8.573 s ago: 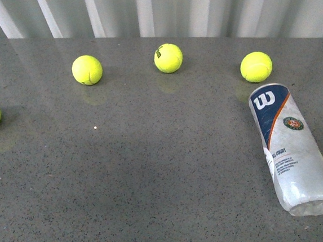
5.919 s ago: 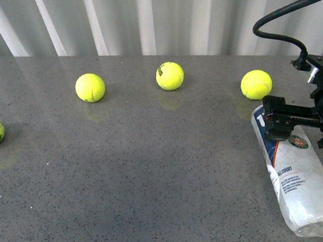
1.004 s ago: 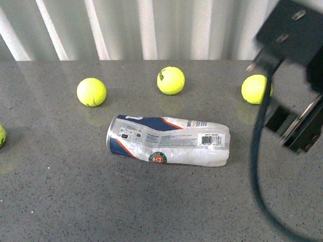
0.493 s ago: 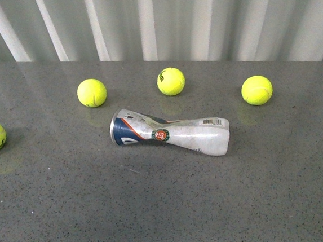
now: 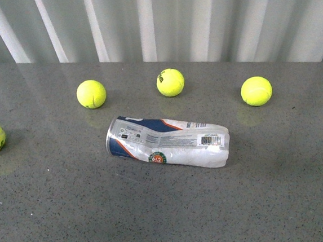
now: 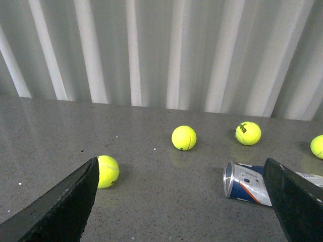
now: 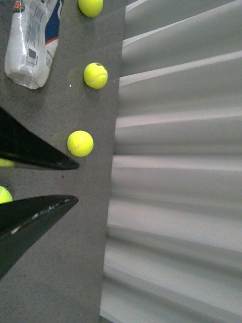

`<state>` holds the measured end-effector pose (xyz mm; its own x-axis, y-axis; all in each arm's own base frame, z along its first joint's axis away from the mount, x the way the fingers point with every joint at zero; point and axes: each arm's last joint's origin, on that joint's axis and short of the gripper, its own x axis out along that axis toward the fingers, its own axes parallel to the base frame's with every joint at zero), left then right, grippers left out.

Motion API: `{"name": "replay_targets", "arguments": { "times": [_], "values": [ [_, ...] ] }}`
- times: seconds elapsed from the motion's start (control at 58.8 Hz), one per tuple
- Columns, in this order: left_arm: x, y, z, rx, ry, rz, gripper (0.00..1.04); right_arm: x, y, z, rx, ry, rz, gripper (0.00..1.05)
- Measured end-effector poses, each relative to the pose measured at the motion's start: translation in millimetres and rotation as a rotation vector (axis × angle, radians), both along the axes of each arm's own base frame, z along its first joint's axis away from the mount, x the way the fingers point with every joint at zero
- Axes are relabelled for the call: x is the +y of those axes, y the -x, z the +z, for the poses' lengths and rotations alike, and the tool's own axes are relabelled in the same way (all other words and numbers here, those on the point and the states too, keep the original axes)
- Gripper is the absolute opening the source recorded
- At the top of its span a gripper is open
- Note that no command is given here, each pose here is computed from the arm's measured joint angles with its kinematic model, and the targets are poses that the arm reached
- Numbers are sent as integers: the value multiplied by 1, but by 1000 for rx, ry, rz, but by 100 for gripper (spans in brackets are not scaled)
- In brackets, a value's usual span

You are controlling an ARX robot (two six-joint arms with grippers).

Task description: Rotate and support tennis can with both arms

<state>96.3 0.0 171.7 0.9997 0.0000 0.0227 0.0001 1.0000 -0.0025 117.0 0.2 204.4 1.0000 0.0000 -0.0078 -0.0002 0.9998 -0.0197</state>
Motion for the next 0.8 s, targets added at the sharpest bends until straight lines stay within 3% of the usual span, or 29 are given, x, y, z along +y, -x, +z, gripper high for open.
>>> {"name": "replay_targets", "arguments": {
  "times": [0.068, 0.799],
  "values": [
    [0, 0, 0, 0, 0, 0, 98, 0, 2, -3, -8, -3, 0, 3],
    [0, 0, 0, 0, 0, 0, 98, 0, 20, -33, -12, -9, 0, 3]
  ]
}}
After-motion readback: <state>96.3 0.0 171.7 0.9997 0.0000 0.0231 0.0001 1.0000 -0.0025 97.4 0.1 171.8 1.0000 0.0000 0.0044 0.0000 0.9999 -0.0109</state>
